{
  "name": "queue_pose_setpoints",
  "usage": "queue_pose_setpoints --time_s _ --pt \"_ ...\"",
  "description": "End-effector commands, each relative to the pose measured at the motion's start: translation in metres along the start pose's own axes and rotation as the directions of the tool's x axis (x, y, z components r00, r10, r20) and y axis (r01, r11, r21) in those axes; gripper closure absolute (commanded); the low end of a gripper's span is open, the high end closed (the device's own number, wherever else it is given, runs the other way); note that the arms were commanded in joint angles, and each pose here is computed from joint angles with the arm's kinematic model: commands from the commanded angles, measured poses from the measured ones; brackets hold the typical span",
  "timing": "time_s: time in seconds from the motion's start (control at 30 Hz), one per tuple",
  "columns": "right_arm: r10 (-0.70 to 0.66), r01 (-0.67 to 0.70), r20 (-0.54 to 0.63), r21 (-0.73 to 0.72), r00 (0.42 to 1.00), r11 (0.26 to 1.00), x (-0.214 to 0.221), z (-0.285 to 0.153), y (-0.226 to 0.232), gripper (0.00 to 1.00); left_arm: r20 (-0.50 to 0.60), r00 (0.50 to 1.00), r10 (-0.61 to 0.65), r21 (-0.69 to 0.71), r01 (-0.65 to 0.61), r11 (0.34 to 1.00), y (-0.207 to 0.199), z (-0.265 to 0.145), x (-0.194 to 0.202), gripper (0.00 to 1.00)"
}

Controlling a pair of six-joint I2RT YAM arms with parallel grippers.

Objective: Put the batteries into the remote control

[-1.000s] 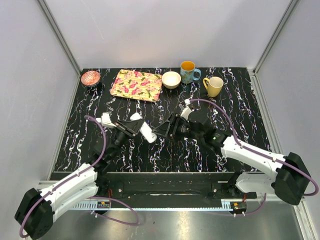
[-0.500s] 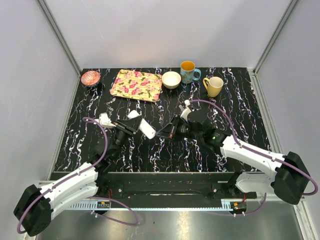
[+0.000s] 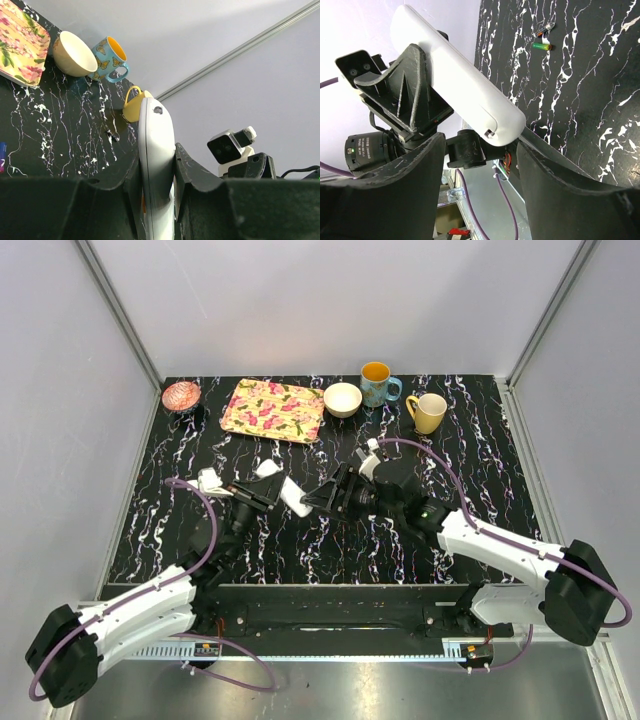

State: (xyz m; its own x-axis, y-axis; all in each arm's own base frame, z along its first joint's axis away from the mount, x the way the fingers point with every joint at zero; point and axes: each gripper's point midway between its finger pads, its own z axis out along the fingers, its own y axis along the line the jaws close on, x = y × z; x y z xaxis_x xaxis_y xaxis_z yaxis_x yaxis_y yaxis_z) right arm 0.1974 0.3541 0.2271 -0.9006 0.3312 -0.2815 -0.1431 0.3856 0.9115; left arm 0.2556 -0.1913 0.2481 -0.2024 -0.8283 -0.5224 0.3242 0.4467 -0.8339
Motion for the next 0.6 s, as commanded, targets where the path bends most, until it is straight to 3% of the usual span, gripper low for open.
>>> queue_pose_setpoints --time_s 0.0,0.57 --pt "-0.004 0.008 0.043 -0.086 0.999 0.996 -0.013 0.002 0.026 0.33 0.069 0.997 -0.032 0.072 0.027 0.997 -0.026 0.003 -0.018 1.0" --pt "0.004 0.001 0.047 -0.114 0.999 0.993 -0.015 0.006 0.032 0.47 0.05 0.998 -0.03 0.068 0.027 0.997 -0.024 0.003 -0.009 1.0"
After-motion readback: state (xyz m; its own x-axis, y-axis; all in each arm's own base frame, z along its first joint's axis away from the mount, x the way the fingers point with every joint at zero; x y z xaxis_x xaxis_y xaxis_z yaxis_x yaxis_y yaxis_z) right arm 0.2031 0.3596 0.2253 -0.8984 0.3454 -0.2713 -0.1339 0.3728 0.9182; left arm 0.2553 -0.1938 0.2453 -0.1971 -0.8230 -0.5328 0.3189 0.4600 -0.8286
